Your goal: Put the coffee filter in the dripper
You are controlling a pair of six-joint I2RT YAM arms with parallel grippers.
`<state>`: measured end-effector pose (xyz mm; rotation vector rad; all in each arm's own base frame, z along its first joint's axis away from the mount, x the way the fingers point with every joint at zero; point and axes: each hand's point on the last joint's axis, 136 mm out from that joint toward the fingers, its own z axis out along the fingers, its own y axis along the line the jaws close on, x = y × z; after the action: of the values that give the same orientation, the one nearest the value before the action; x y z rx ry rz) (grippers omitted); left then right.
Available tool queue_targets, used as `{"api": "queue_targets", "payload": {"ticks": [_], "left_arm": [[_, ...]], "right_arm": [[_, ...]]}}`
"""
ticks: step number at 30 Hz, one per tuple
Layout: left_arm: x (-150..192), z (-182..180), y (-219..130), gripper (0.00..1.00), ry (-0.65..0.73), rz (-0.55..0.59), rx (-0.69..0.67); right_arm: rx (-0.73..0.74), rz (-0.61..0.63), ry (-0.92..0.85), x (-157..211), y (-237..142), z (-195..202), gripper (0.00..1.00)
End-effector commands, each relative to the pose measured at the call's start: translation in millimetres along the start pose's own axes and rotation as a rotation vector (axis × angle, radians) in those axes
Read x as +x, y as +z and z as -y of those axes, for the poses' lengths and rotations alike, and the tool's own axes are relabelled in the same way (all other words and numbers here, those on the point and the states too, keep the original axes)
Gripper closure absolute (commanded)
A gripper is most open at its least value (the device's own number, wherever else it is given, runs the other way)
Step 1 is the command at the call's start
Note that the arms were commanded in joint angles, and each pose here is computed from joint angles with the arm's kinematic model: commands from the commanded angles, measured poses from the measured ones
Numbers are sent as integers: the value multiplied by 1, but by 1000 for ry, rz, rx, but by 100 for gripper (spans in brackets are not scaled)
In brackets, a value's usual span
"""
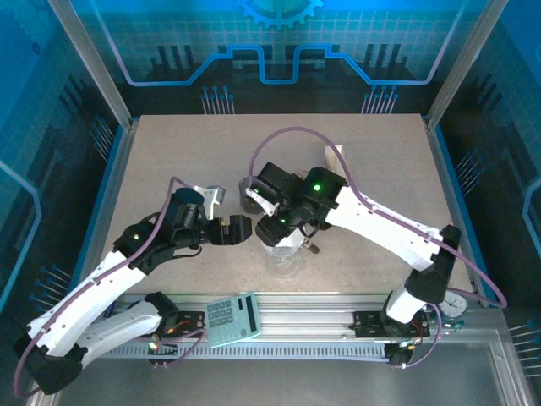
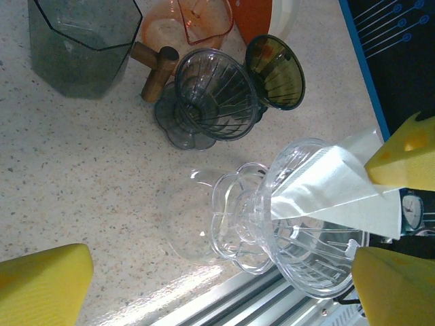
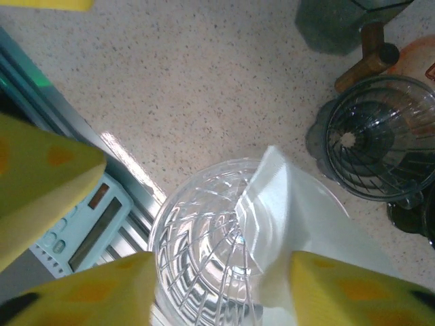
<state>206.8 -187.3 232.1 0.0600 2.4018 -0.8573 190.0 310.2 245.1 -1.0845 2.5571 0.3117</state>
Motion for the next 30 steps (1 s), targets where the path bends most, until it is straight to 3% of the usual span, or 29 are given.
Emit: {"api": "queue_targets", "payload": {"ticks": [1,10,14,30], "left_arm": [[-11,14,-11,1,-15,24,50],[-18,24,-5,2,-22,16,77],[-20,24,-2,2,-25,15,73],[-21,21,0,1,-28,15,54]], "right_arm": [[-11,150,-1,-7,-37,-1,35],[55,216,87,7,-50,32,29],[-33,246,92,8,-51,32,31],[-123,148,18,16,-21,10,60]]}}
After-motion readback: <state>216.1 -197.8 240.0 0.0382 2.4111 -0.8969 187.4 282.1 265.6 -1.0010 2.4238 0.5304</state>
